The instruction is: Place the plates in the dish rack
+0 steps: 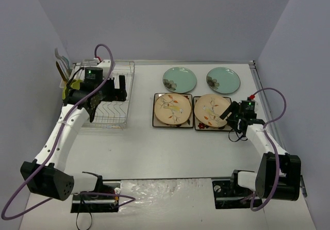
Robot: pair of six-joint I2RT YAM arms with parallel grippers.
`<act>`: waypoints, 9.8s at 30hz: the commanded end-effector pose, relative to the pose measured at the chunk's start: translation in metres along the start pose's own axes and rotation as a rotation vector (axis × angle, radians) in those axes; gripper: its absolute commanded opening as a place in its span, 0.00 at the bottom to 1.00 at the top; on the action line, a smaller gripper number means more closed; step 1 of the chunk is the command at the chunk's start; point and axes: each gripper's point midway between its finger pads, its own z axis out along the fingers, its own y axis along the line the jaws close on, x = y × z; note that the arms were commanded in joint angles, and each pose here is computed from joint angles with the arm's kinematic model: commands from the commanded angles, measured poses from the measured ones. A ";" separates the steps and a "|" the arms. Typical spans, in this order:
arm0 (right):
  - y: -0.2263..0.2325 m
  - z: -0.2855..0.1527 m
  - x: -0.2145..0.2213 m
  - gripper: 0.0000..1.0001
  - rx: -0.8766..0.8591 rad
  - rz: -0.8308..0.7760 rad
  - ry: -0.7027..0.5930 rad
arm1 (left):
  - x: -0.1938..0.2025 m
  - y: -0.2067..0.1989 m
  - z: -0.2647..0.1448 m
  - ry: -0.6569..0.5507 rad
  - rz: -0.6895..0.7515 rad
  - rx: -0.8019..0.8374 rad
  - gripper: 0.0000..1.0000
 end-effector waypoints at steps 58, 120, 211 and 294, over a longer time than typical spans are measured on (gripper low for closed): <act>0.186 -0.142 -0.062 0.00 -0.927 -0.047 -0.117 | -0.028 -0.229 0.056 0.079 -0.336 0.615 0.97; 0.205 -0.137 -0.026 1.00 -0.886 -0.289 -0.007 | -0.133 0.163 -0.059 0.007 0.336 -0.672 0.00; 0.180 0.003 0.084 0.65 -0.422 -0.116 0.143 | -0.022 0.014 -0.072 -0.134 -0.297 0.133 0.97; 0.276 -0.171 0.002 0.00 -1.212 0.042 0.098 | -0.013 -0.186 0.047 0.073 -0.524 0.566 0.91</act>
